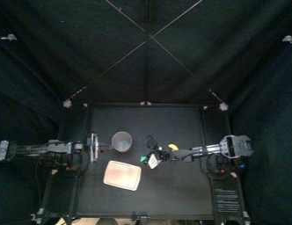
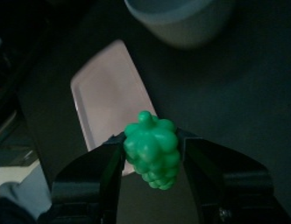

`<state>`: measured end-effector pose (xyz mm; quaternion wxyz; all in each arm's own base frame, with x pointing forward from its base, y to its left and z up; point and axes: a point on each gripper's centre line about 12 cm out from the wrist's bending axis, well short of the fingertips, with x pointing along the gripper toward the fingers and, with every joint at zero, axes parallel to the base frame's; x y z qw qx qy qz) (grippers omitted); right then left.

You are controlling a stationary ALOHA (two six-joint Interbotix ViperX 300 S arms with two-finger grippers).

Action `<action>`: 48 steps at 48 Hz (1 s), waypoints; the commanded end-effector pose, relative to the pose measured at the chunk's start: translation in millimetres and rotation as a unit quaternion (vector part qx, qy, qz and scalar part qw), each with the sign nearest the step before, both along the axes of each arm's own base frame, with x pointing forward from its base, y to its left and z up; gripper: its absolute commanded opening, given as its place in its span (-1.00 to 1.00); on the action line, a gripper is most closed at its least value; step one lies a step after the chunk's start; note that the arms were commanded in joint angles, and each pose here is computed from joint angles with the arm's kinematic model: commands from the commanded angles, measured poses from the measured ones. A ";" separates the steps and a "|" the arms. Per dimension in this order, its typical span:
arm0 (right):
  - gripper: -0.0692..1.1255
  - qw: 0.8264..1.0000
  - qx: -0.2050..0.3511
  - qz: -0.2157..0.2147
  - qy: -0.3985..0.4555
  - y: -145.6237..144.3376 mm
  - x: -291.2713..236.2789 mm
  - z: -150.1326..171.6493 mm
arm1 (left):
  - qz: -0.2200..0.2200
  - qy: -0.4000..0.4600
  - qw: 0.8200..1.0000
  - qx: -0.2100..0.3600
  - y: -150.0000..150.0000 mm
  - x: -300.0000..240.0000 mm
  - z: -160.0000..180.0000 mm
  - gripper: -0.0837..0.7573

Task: Pick the green grapes then place it in the grey bowl
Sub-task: Place green grapes in the grey bowl

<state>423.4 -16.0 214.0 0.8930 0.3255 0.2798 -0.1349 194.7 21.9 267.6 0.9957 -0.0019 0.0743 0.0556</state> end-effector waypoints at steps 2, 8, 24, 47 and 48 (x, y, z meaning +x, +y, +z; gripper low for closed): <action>0.17 0.994 -0.073 0.016 -0.075 -27.1 28.7 39.9 | 0.001 -0.004 1.000 0.001 0.7 1.0 2.9 -0.61; 0.17 0.988 -0.103 0.024 -0.116 -45.3 52.2 50.4 | 0.002 -0.003 1.000 0.001 1.0 0.8 2.3 -0.61; 0.17 0.982 -0.122 0.012 -0.146 -93.8 93.0 29.3 | 0.004 -0.004 1.000 0.002 1.6 0.9 2.9 -0.61; 0.37 0.980 -0.140 0.028 -0.141 -96.2 106.8 14.8 | 0.004 0.002 1.000 0.000 1.6 0.5 0.8 -0.61; 0.41 0.979 -0.142 0.030 -0.141 -96.1 107.0 14.1 | 0.004 0.002 1.000 0.001 1.6 0.5 0.8 -0.61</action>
